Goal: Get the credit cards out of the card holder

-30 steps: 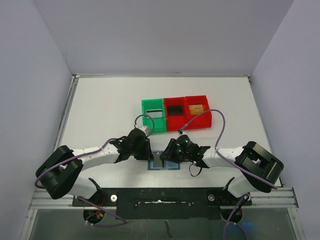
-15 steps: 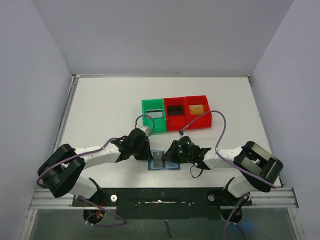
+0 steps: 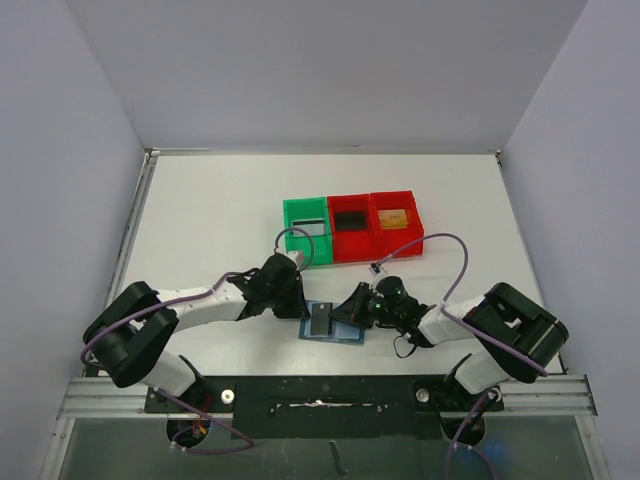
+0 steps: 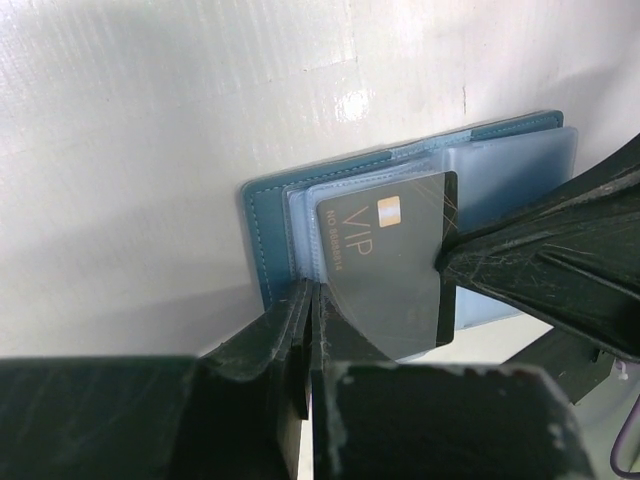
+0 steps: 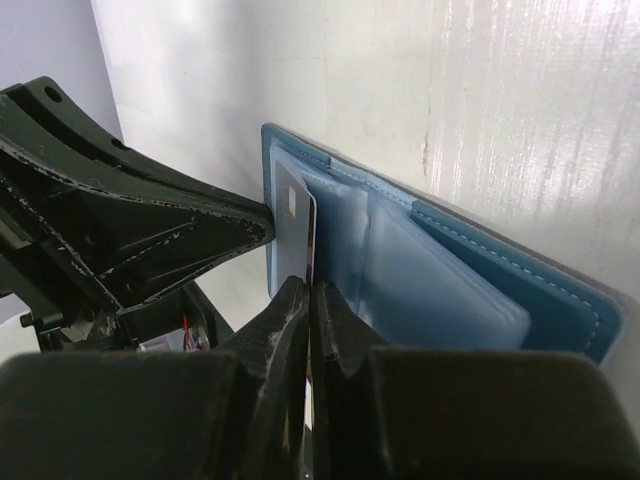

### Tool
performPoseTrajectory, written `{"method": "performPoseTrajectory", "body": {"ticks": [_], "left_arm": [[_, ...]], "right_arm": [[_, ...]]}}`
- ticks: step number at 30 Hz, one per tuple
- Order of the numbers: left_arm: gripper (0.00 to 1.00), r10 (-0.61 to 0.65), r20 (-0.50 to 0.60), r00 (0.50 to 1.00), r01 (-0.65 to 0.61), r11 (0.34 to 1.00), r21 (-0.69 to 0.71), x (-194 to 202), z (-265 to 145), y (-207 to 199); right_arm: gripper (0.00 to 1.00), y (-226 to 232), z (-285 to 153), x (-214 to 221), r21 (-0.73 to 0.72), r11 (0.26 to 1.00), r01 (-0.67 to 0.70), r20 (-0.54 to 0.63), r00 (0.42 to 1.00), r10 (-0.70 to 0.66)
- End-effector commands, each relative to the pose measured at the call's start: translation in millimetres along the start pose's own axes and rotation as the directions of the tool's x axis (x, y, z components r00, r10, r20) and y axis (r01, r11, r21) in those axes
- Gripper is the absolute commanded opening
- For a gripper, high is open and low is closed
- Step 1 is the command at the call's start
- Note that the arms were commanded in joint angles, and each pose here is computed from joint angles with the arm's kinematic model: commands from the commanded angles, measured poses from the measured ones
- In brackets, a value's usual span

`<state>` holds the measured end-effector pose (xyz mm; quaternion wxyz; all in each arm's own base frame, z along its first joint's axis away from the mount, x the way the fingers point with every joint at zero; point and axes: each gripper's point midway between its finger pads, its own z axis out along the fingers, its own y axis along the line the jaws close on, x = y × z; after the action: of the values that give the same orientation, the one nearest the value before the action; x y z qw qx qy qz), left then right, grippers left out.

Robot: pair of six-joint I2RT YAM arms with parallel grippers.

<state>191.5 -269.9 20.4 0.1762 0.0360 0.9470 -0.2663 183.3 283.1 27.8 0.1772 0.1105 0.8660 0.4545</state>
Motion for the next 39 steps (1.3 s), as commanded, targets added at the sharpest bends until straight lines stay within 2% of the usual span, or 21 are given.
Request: {"method": "performPoseTrajectory", "body": {"ticks": [1, 8, 17, 22, 27, 32, 36, 39], "left_arm": [[0.00, 0.001, 0.009, 1.000, -0.001, 1.000, -0.007, -4.2, -1.2, -2.7], [0.00, -0.009, 0.030, 0.999, 0.010, 0.999, -0.048, -2.1, -5.6, 9.8], [0.00, -0.010, 0.052, 0.999, 0.011, 1.000, -0.025, -8.3, -10.0, 3.1], [0.12, -0.010, 0.107, 0.994, 0.005, 0.999, 0.040, -23.2, -25.4, -16.6], [0.20, 0.015, 0.168, 0.986, -0.046, 0.983, 0.180, -44.5, -43.8, -56.5], [0.21, 0.051, 0.104, 0.993, -0.078, 0.959, 0.274, -35.3, -38.7, -76.4], [0.20, 0.037, 0.033, 0.999, -0.043, 0.973, 0.226, -21.0, -18.8, -65.9], [0.15, 0.015, -0.006, 1.000, -0.014, 0.983, 0.183, -11.4, -7.0, -53.8]], "right_arm": [[0.00, 12.4, 0.1, 0.8, -0.049, 0.999, 0.023, -0.021, 0.999, -0.024], [0.00, -2.8, -10.4, -4.4, 0.038, 0.998, 0.044, -0.006, 0.999, -0.044], [0.00, -5.6, -14.0, -6.5, 0.061, 0.996, 0.058, -0.020, 0.998, -0.056], [0.00, -9.4, -10.0, -6.1, 0.070, 0.997, 0.034, -0.020, 0.999, -0.032], [0.00, -6.5, -7.3, -7.1, 0.058, 0.998, 0.028, -0.020, 0.999, -0.027], [0.00, -3.0, -3.7, -6.3, 0.037, 0.999, 0.018, -0.031, 0.999, -0.017], [0.00, -5.4, -3.5, -7.3, 0.048, 0.999, 0.002, -0.020, 1.000, -0.001], [0.00, -6.8, -4.9, -7.0, 0.055, 0.998, -0.004, -0.017, 1.000, 0.005]]}}
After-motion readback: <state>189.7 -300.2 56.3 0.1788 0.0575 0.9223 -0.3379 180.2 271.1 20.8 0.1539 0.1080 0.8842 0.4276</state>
